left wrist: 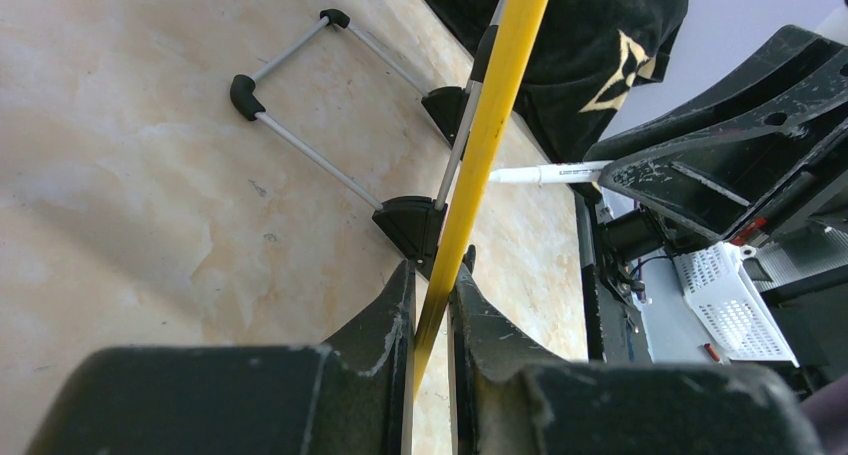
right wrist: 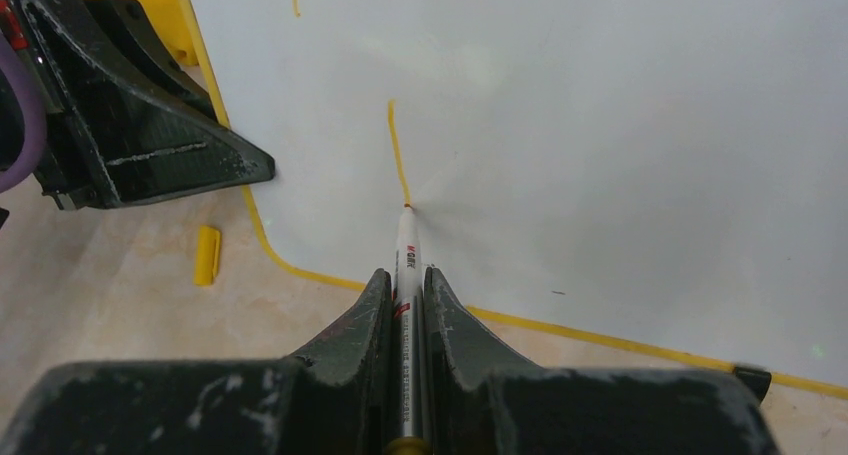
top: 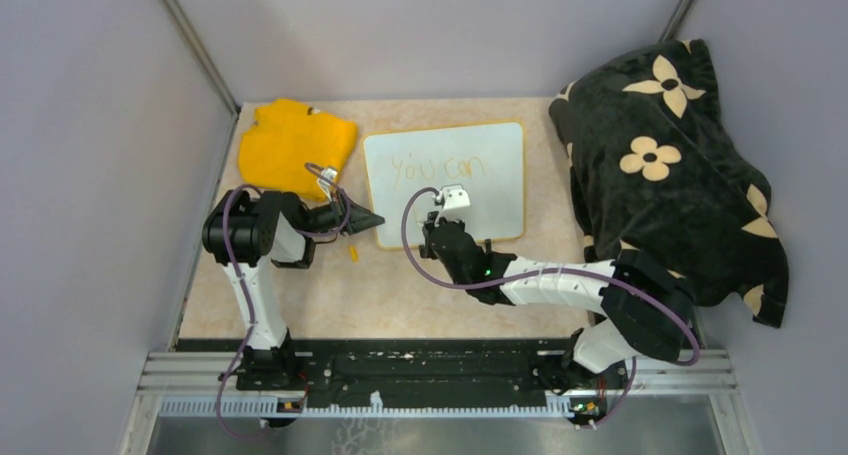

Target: Write a sentence on the whiteboard

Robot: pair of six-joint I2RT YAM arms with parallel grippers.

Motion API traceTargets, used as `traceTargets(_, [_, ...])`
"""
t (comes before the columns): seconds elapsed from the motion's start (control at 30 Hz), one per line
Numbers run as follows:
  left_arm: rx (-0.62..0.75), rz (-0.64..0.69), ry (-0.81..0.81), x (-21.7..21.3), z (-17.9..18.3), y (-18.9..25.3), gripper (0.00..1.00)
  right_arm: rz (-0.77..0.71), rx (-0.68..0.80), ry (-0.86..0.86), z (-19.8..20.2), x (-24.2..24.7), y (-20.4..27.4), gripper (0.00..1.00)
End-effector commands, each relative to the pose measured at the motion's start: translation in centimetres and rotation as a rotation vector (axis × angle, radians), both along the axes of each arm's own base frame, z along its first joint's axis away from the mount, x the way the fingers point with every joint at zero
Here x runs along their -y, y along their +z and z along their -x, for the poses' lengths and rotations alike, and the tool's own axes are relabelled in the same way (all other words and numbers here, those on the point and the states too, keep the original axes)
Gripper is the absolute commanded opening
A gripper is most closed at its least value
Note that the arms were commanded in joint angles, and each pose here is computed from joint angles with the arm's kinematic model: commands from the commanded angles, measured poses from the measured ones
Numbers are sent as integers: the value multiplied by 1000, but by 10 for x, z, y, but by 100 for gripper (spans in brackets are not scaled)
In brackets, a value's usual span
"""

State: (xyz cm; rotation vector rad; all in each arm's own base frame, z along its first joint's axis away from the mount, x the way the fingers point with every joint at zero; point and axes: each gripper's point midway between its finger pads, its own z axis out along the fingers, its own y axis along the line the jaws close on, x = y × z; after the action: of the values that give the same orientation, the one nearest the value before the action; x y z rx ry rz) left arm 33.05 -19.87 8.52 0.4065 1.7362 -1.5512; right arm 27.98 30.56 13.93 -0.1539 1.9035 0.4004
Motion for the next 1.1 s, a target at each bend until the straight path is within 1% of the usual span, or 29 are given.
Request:
traceTargets(0.0, [147,17,36,-1,-8,12,0,2,-12,-23,3,8,-3,0])
traceTargets(0.57, [142,18,34,-1,-8,11,0,-6,57,-37,-14,-3,28,0])
traceTargets(1.07, [135,19,34,0,-9,11,0,-9,63,4,-20,-18,33,0])
